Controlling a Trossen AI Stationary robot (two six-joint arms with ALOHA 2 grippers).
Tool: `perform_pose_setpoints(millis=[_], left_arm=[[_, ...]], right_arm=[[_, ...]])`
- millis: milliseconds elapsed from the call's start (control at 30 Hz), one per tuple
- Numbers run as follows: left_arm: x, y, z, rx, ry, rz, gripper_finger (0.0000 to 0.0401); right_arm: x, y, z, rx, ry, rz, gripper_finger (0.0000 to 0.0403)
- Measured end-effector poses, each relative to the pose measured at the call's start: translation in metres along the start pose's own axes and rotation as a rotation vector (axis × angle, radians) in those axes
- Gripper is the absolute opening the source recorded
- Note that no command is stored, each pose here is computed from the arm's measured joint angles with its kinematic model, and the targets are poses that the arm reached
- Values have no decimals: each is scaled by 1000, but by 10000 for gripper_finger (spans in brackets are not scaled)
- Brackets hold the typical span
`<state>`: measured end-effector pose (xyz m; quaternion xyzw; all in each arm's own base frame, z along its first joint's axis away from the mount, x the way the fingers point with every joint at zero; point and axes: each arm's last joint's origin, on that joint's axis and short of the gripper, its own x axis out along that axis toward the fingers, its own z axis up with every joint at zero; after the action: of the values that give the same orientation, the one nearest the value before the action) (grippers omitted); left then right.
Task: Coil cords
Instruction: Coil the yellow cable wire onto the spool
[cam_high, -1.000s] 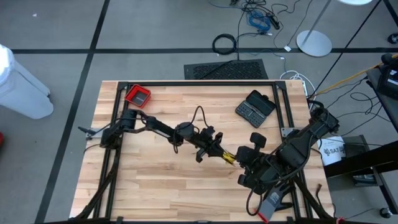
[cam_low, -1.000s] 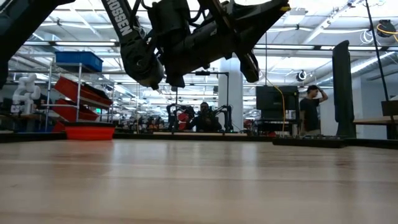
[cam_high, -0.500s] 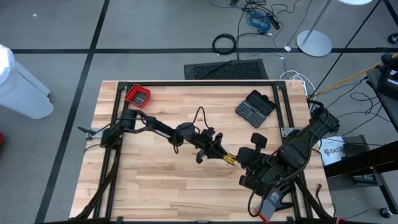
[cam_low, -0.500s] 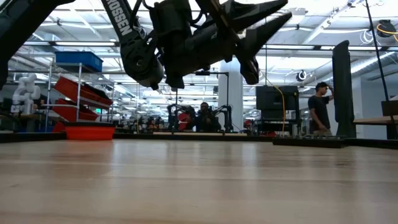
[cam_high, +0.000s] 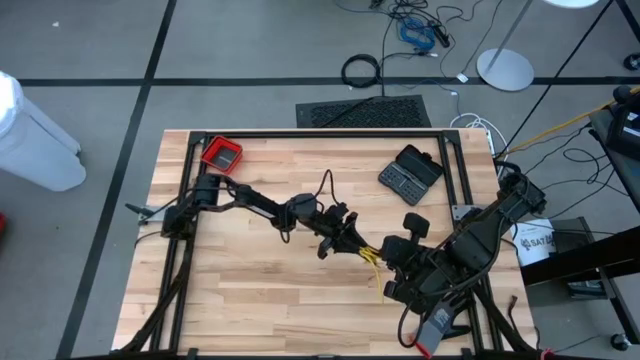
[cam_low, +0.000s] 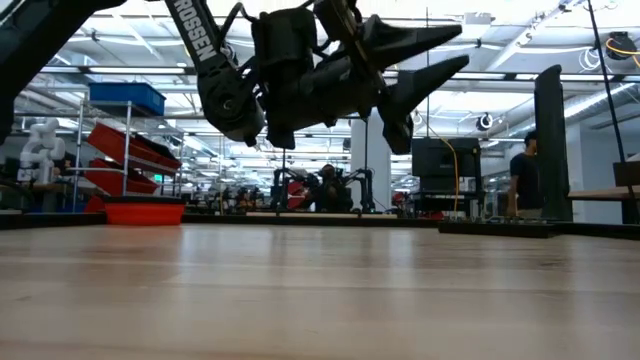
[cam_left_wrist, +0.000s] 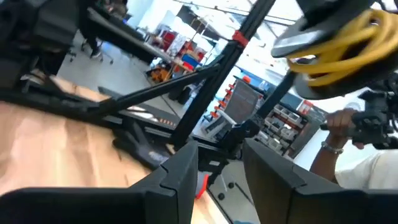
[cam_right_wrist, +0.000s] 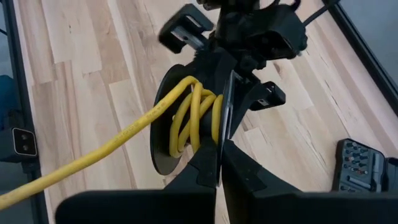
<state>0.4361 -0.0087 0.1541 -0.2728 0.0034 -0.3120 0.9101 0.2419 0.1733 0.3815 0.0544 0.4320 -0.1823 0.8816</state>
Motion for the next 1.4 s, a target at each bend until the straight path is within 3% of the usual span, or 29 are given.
perform_pose_setpoints(millis=[100,267,367,600,733,867,1067,1200,1300,1400], left_arm=[[-4,4,4,-42,-2,-2,134],[-9,-4,16,-74,-14,-137,134],[-18,-9,24,-55,-29,-147,134],[-47,-16,63,93,-148,-53,134],[-56,-35,95,178,-206,-63,134],[-60,-61,120,242,-150,-66,134],[-64,-110,134,413,49,70,135],[-69,-148,139,546,165,255,135],[-70,-173,139,585,180,356,135],[-64,-192,135,606,156,384,135]], right_arm=[[0,-1,0,-5,3,-7,0],[0,-1,0,-15,1,-11,0],[0,-2,-1,-20,4,-16,0],[0,-1,-1,-19,6,-14,0],[0,-2,-1,-50,3,-16,0],[1,-3,2,-91,-26,-44,0],[5,-9,8,-141,-82,-113,0],[9,-14,15,-152,-119,-167,0],[13,-18,21,-149,-165,-215,0],[16,-21,29,-147,-223,-255,0]])
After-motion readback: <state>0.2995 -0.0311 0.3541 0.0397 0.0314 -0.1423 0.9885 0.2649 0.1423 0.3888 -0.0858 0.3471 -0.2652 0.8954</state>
